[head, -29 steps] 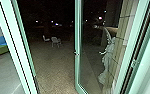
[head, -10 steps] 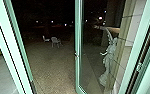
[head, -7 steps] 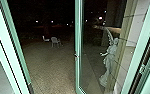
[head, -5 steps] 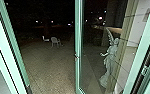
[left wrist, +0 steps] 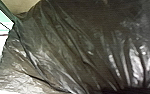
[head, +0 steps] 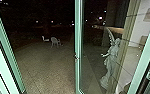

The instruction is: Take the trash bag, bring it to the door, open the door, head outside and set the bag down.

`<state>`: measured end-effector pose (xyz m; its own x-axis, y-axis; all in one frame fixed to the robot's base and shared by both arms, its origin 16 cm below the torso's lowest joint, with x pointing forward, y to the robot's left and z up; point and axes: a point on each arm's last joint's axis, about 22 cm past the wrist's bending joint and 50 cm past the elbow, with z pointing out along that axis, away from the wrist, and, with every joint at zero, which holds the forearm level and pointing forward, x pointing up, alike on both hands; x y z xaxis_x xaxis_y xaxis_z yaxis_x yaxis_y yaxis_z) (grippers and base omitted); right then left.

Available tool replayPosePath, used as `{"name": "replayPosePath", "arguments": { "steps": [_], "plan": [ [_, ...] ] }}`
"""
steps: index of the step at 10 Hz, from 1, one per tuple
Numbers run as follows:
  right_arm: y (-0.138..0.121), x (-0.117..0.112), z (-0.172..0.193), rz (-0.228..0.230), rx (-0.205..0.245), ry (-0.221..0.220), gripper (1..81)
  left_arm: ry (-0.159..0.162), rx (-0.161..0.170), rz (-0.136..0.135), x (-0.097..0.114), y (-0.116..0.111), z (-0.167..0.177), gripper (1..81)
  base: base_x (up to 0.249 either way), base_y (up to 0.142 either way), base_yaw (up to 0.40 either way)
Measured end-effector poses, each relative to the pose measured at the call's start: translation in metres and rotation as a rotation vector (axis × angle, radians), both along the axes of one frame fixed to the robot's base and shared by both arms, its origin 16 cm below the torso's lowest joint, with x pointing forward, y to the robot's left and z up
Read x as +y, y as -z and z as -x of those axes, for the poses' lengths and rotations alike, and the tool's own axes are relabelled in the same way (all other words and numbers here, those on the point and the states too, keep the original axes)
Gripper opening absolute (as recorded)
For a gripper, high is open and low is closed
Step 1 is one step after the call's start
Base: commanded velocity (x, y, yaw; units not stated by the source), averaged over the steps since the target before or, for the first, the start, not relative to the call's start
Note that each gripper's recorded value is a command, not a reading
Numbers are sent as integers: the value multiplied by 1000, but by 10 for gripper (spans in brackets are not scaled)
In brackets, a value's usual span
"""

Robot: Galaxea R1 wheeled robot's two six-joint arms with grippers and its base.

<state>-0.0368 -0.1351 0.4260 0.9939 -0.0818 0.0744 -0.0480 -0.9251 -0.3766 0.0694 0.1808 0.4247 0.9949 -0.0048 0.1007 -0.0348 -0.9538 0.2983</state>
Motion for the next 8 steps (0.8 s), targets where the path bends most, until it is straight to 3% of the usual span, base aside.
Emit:
{"name": "replayPosePath", "arguments": {
  "steps": [3,4,6,8],
  "plan": [
    [0,1,2,0,3,0,811,0,1,-4,2,0,0,10,90,0,0],
    [2,-11,2,16,2,-1,811,-1,-5,-1,-1,0,-2,10,90,0,0],
    [0,0,10,2,9,0,811,2,9,4,-3,0,8,10,90,0,0],
    [1,-3,9,6,8,-2,811,1,7,0,-1,0,7,10,90,0,0]
  ]
}}
